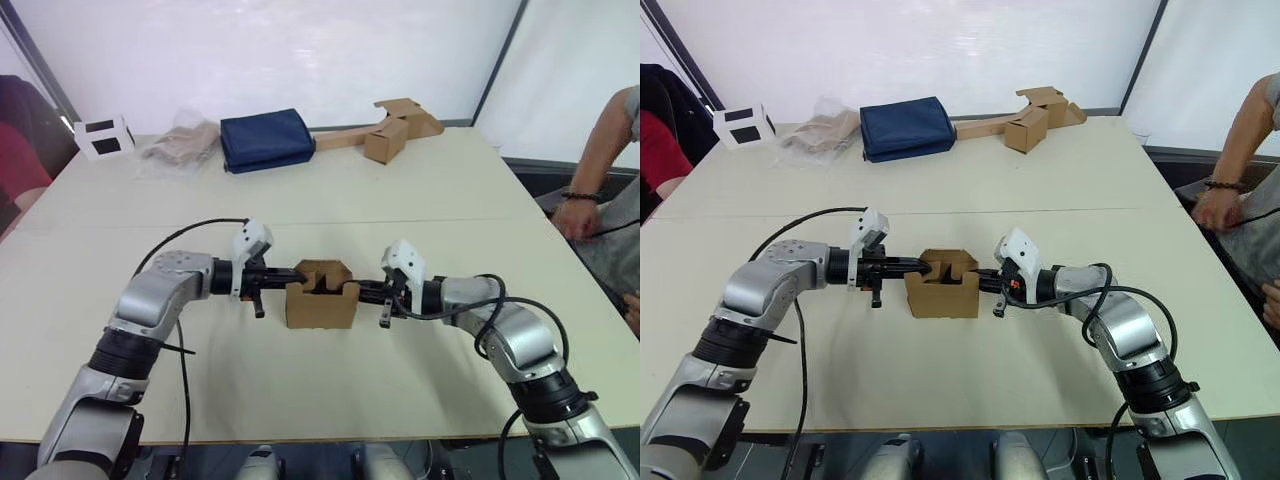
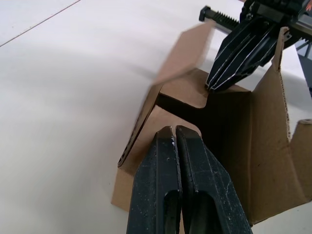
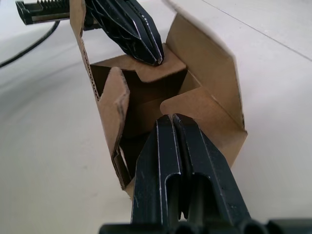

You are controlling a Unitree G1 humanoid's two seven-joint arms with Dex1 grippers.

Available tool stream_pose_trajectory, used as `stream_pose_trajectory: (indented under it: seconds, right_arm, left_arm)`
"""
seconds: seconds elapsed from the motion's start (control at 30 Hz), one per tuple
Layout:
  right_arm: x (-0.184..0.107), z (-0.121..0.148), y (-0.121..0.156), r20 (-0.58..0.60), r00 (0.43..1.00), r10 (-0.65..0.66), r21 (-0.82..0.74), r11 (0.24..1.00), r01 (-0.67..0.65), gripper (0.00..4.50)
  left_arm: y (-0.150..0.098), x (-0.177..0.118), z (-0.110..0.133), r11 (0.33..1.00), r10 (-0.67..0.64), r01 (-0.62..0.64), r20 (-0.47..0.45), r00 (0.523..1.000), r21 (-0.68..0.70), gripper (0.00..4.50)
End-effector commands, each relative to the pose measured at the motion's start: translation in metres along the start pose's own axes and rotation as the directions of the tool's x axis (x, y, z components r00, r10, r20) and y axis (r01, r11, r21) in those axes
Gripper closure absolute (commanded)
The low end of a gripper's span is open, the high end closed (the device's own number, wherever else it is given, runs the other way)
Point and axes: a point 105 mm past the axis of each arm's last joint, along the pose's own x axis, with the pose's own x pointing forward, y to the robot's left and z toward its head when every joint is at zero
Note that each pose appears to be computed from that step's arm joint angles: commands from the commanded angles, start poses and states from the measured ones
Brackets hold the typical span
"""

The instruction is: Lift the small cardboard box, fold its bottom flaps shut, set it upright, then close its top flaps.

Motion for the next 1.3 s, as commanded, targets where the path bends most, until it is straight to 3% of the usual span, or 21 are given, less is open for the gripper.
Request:
stream_pose_trajectory:
  seconds: [0.03, 0.23, 0.5, 0.7, 0.8, 0.97, 1.13, 1.3]
  right_arm:
    - [0.001, -0.002, -0.008, -0.024, 0.999, -0.026, -0.033, 0.999, 0.025, 4.5]
    - [-0.005, 0.013, -0.011, 0.037, 0.999, -0.034, -0.029, 0.999, 0.035, 4.5]
    - [-0.032, 0.053, -0.008, 0.167, 0.985, -0.035, -0.016, 0.999, 0.039, 4.5]
    - [-0.04, 0.078, 0.018, 0.187, 0.981, 0.051, -0.057, 0.998, -0.041, 4.5]
    - [-0.035, 0.077, 0.047, 0.152, 0.976, 0.158, -0.049, 0.987, -0.152, 4.5]
    - [-0.017, 0.055, 0.068, 0.059, 0.979, 0.195, -0.054, 0.98, -0.191, 4.5]
    - [-0.003, 0.039, 0.056, -0.004, 0.995, 0.101, -0.093, 0.991, -0.101, 4.5]
    - [0.004, 0.039, 0.048, 0.007, 0.998, 0.063, -0.11, 0.992, -0.062, 4.5]
  left_arm:
    - [-0.001, 0.0, 0.004, 1.0, -0.004, 0.003, 0.01, 1.0, 0.028, 4.42]
    - [-0.001, -0.013, 0.014, 0.999, -0.032, 0.033, 0.041, 0.999, -0.031, 4.42]
    - [0.022, -0.037, 0.035, 0.998, 0.037, -0.032, 0.106, 0.994, -0.051, 4.42]
    - [0.049, -0.024, 0.014, 0.993, 0.114, -0.113, 0.018, 0.993, -0.041, 4.42]
    - [0.058, -0.011, -0.001, 0.99, 0.128, -0.128, -0.011, 0.992, -0.057, 4.42]
    - [0.062, 0.003, -0.015, 0.991, 0.104, -0.106, -0.031, 0.994, -0.077, 4.42]
    - [0.057, 0.008, -0.015, 0.994, 0.065, -0.066, -0.014, 0.998, -0.091, 4.42]
    - [0.052, 0.009, -0.015, 0.994, 0.042, -0.042, -0.003, 0.999, -0.1, 4.42]
